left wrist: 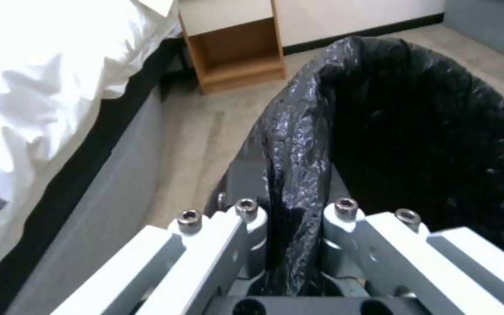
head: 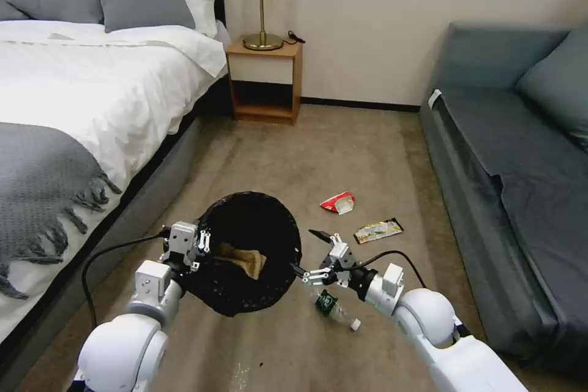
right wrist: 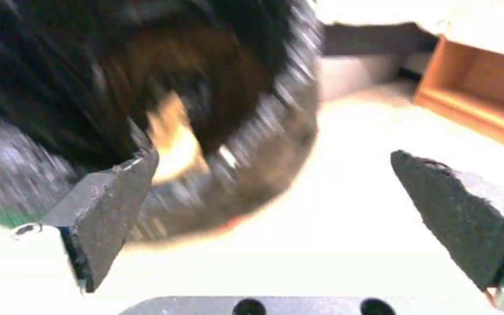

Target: Pick up the trash bin, then pick up the garbage on the floor and place it into the trash bin.

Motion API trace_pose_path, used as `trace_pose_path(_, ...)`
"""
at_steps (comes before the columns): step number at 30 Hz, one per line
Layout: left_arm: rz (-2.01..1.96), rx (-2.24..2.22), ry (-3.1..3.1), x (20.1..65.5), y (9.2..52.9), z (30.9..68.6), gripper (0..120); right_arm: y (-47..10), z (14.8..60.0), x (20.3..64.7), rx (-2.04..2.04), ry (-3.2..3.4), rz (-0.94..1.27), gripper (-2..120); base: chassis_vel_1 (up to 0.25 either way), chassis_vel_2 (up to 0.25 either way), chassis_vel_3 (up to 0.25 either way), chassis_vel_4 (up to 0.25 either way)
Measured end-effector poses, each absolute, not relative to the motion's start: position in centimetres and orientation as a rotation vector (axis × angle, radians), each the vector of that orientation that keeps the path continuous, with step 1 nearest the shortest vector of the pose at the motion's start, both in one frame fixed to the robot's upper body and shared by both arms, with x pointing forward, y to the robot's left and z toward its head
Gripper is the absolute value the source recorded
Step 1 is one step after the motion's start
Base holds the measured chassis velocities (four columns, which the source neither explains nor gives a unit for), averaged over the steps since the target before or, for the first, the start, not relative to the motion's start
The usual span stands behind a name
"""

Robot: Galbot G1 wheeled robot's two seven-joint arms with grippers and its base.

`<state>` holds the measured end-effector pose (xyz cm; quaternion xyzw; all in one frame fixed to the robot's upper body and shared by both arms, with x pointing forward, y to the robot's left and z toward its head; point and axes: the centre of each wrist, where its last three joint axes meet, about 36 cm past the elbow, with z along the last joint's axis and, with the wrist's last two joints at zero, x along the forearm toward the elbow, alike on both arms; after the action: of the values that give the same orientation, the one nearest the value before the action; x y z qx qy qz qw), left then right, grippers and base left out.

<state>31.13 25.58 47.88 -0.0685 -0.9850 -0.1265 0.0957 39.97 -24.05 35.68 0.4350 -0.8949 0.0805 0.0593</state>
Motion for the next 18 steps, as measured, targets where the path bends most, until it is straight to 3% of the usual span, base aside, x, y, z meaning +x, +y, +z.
trace_pose_path(18,-0.457,-0.115,-2.854,32.8,28.5,46.1,7,-28.9,29.3,42.0,1.181,-2.548,0.471,100,0.0,0.0,0.0,0.0)
